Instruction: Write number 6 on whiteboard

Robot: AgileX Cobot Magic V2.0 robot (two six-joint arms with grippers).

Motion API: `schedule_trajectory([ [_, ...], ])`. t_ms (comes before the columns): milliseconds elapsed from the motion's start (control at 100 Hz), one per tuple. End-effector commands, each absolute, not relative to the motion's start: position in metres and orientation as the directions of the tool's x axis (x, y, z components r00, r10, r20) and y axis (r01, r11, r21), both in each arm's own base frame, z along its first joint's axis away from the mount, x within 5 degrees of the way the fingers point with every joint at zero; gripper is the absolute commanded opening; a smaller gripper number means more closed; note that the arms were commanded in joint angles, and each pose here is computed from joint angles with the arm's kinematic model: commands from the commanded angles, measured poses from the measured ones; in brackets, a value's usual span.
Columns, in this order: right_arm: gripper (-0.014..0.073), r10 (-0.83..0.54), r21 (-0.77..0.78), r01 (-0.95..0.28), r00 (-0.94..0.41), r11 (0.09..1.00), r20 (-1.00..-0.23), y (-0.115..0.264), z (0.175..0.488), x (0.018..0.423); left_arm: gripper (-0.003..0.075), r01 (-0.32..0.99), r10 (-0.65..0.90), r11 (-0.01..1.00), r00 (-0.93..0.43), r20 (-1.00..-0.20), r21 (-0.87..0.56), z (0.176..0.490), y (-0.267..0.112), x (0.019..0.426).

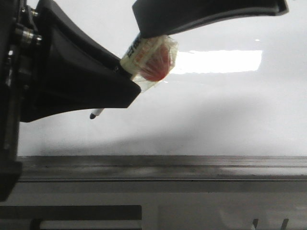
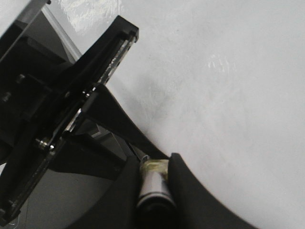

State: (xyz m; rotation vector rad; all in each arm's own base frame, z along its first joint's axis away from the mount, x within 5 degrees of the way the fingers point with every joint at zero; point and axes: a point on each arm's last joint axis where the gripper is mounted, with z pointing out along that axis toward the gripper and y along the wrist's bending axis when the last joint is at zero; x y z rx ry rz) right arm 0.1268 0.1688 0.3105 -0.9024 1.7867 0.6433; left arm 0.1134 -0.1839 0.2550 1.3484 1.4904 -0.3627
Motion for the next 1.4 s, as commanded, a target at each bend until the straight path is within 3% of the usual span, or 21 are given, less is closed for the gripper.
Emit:
schedule_trajectory([
  [0, -0.0069, -0.203, 0.009, -0.802, -0.162, 0.597, -0.966, 0.17, 0.33, 0.13, -0.0019, 0.839, 0.448, 0.364, 0.222, -0.866, 0.404, 0.274, -0.189, 0.115],
  [80, -0.0069, -0.206, 0.009, -0.803, -0.164, 0.596, -0.965, 0.17, 0.33, 0.13, 0.0029, 0.839, 0.446, 0.365, 0.223, -0.867, 0.404, 0.275, -0.189, 0.115],
  [230, -0.0069, -0.184, 0.047, -0.797, -0.195, 0.602, -0.963, 0.17, 0.33, 0.13, 0.0309, 0.834, 0.433, 0.371, 0.233, -0.871, 0.408, 0.276, -0.19, 0.115],
  [330, -0.0069, -0.176, 0.059, -0.795, -0.205, 0.604, -0.963, 0.17, 0.33, 0.13, 0.0398, 0.831, 0.429, 0.377, 0.235, -0.872, 0.409, 0.278, -0.188, 0.115],
  [690, -0.0069, -0.093, 0.153, -0.728, -0.285, 0.669, -0.954, 0.159, 0.334, 0.143, 0.0384, 0.829, 0.341, 0.426, 0.224, -0.913, 0.363, 0.313, -0.147, 0.09],
  [920, -0.0069, -0.074, 0.128, -0.718, -0.243, 0.684, -0.967, 0.157, 0.358, 0.152, 0.0368, 0.716, 0.26, 0.614, 0.214, -0.941, 0.333, 0.333, -0.105, 0.094],
  [1100, -0.0069, -0.081, 0.119, -0.692, -0.25, 0.712, -0.965, 0.162, 0.372, 0.174, 0.0367, 0.629, 0.205, 0.745, 0.104, -0.973, 0.223, 0.333, -0.089, 0.108],
  [1390, -0.0069, -0.078, 0.078, -0.644, -0.21, 0.761, -0.975, 0.162, 0.392, 0.206, 0.0367, 0.592, 0.191, 0.779, 0.092, -0.977, 0.207, 0.334, -0.084, 0.113],
])
